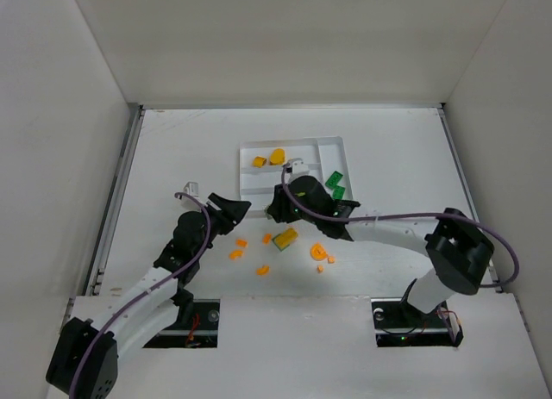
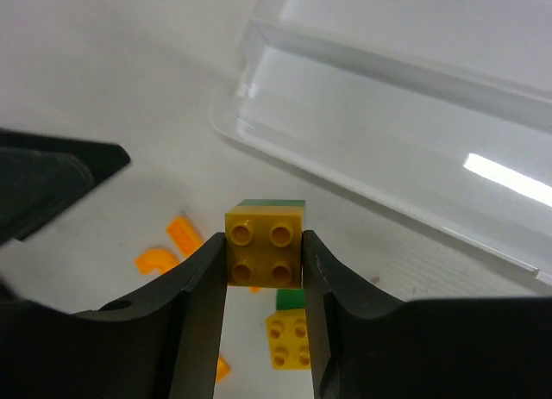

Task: Sort the legos into containers by color

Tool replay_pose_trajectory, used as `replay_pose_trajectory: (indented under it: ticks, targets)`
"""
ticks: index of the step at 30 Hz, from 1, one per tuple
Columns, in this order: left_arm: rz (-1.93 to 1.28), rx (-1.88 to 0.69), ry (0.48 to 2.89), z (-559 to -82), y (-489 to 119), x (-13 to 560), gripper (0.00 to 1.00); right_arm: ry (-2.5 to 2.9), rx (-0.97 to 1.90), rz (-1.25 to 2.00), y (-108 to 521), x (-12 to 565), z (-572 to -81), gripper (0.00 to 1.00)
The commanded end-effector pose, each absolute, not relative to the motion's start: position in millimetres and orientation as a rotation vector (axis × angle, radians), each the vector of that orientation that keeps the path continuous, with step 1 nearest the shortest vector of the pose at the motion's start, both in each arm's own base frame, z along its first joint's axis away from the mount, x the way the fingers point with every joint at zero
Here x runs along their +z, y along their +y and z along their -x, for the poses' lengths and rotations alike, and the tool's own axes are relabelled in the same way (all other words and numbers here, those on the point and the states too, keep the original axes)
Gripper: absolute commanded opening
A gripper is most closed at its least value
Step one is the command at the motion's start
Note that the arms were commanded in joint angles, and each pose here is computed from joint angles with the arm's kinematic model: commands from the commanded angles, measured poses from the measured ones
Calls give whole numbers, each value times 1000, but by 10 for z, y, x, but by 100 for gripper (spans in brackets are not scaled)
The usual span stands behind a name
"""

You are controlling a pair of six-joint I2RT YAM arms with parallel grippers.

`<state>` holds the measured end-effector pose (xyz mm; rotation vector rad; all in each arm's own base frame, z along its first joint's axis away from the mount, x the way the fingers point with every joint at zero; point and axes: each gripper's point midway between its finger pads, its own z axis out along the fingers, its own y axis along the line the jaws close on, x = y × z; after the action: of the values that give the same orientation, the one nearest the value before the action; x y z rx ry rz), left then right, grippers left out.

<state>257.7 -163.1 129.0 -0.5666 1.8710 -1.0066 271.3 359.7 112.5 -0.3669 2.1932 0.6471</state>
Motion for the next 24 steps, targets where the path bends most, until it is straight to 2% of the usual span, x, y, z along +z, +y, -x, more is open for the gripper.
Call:
replay_pose_trajectory:
  ticks: [1, 12, 24]
  targets:
    - [582, -1205, 1661, -2660, -1791, 1914, 50, 2036, 1001, 144, 3741, 1730, -2843, 26]
    - [705, -1432, 1488, -2761, -1896, 2247, 54, 1845, 1568, -168, 3790, 2239, -2912, 25]
    - [797, -1513, 1471, -2891, -1944, 2244, 52, 1729, 1756, -291, 3749, 2354, -2933, 26]
